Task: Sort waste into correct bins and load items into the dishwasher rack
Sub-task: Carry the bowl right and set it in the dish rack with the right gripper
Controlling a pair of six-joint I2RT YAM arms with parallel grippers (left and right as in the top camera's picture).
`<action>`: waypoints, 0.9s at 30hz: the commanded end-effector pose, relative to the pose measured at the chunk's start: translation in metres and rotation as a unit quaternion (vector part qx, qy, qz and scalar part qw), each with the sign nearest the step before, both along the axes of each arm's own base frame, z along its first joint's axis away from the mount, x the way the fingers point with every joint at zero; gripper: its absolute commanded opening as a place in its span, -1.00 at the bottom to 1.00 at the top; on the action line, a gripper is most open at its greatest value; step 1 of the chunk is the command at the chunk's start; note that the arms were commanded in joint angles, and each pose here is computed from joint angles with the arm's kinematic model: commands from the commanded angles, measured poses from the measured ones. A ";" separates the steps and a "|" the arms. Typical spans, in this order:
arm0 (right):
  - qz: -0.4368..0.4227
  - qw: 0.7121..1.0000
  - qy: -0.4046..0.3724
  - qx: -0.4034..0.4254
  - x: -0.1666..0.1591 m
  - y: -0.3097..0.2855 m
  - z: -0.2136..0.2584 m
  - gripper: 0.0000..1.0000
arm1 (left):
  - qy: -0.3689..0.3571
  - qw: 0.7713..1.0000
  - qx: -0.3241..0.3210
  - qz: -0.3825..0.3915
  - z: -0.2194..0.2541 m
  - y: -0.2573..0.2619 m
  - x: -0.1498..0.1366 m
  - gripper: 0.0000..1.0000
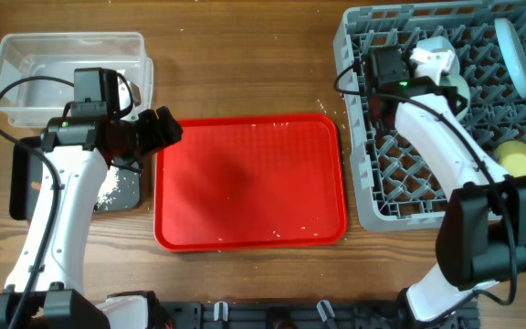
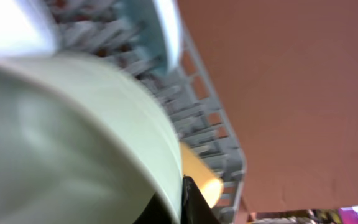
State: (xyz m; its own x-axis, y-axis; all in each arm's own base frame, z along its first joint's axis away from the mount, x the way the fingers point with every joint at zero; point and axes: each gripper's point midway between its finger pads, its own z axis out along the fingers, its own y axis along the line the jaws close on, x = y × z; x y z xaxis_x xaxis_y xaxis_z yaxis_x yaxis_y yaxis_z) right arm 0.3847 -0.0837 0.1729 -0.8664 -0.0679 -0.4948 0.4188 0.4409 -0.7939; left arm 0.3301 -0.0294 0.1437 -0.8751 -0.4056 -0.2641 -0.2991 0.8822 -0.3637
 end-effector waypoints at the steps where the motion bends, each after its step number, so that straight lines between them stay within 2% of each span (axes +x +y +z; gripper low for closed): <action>1: 0.059 0.994 0.069 0.068 0.005 0.036 -0.040 -0.70 | 0.000 1.000 -0.001 0.003 -0.001 0.001 0.003 0.80; 4: 0.087 0.986 0.095 0.104 0.003 0.057 -0.053 -0.56 | 0.000 1.000 -0.001 0.003 -0.001 0.001 0.003 0.81; 8: 0.089 0.985 0.110 0.103 -0.007 0.062 -0.051 -0.30 | 0.000 1.000 -0.001 0.003 -0.001 0.001 0.003 0.81; 14: 0.088 0.986 0.063 0.126 -0.015 0.061 -0.019 0.17 | 0.000 1.000 -0.001 0.003 -0.001 0.001 0.003 0.81; 16: 0.093 0.986 0.036 0.132 -0.018 0.061 0.000 0.43 | 0.001 1.000 -0.001 0.003 -0.001 0.001 0.002 0.81; 18: 0.100 0.984 0.008 0.148 -0.021 0.062 0.017 0.58 | 0.002 1.000 -0.001 0.003 -0.001 0.001 0.002 0.82; 21: 0.112 0.974 -0.025 0.193 -0.027 0.065 0.034 0.69 | 0.002 1.000 -0.001 0.003 -0.001 0.001 0.002 0.82; 23: 0.126 0.954 -0.041 0.269 -0.030 0.073 0.036 0.72 | 0.002 1.000 -0.001 0.003 -0.001 0.001 0.002 0.85; 25: 0.145 0.921 -0.047 0.359 -0.030 0.087 0.032 0.82 | 0.003 1.000 -0.001 0.002 -0.001 0.001 0.001 0.92; 27: 0.188 0.863 -0.040 0.467 -0.026 0.112 0.029 0.97 | 0.002 1.000 -0.002 0.002 -0.001 0.000 0.002 0.97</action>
State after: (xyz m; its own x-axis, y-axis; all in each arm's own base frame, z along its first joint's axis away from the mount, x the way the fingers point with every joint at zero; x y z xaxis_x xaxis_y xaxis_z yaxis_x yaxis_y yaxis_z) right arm 0.3563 -0.0136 0.2087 -0.8039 0.0740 -0.5901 0.3002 0.9071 -0.2952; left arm 0.3300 -0.0294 0.1437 -0.8751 -0.4059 -0.2636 -0.2996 0.8820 -0.3637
